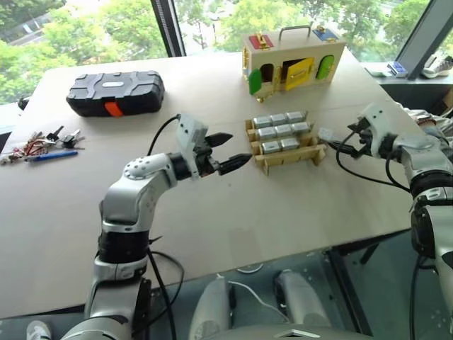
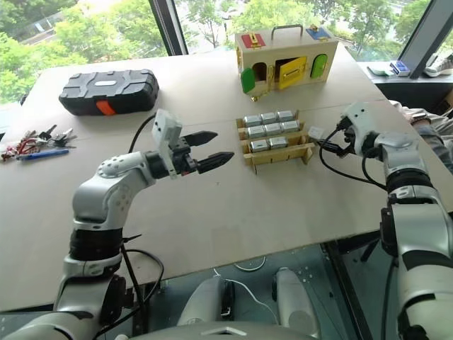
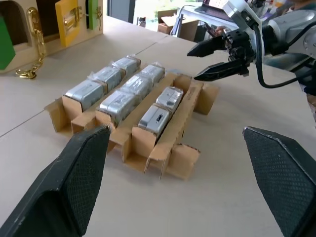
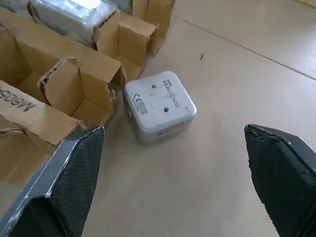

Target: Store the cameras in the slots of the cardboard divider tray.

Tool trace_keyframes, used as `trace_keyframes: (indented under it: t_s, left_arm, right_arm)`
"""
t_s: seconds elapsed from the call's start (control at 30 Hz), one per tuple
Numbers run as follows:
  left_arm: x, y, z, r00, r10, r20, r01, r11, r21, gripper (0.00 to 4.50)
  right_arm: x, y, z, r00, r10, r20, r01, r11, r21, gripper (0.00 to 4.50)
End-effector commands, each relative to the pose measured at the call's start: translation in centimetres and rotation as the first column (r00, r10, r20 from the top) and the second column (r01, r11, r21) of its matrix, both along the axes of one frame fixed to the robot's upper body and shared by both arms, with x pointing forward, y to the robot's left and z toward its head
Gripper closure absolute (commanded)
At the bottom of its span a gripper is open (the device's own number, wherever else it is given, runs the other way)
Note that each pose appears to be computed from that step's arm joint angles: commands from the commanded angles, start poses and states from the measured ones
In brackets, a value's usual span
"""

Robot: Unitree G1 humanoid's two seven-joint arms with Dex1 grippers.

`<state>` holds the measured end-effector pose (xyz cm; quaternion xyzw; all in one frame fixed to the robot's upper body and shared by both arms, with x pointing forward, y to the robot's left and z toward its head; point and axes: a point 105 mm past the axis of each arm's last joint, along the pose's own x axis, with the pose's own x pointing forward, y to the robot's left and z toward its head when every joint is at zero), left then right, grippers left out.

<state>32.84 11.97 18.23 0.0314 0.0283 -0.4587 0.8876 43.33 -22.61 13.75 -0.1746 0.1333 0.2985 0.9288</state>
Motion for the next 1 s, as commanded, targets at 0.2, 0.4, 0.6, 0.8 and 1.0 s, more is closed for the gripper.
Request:
trace_keyframes:
  t_s: [0.2,0.4,0.6,0.8,1.0]
  left_arm:
    - [-2.4,1.7,1.5,0.996,0.081,0.048,-0.081,0.997,-0.013,0.03]
    - [-2.9,2.1,1.6,0.993,0.11,0.044,-0.109,0.994,-0.013,0.03]
    - [-3.2,2.3,1.5,0.992,0.119,0.039,-0.118,0.993,-0.019,0.03]
    - [-3.6,2.4,1.3,0.992,0.121,0.03,-0.12,0.993,-0.014,0.03]
    - [-4.0,2.5,1.2,0.993,0.119,0.024,-0.118,0.993,-0.008,0.03]
  right_arm:
    - [1.4,1.1,1.5,0.995,-0.055,0.084,0.056,0.998,-0.01,0.0]
    - [2.0,1.7,1.0,0.99,-0.11,0.086,0.111,0.994,0.0,0.0]
    - [2.4,2.6,0.7,0.987,-0.129,0.095,0.129,0.992,0.009,0.0]
    - [2.4,3.0,0.0,0.986,-0.138,0.089,0.138,0.99,-0.003,0.0]
    - [2.2,3.5,-0.3,0.99,-0.097,0.102,0.1,0.995,-0.022,0.0]
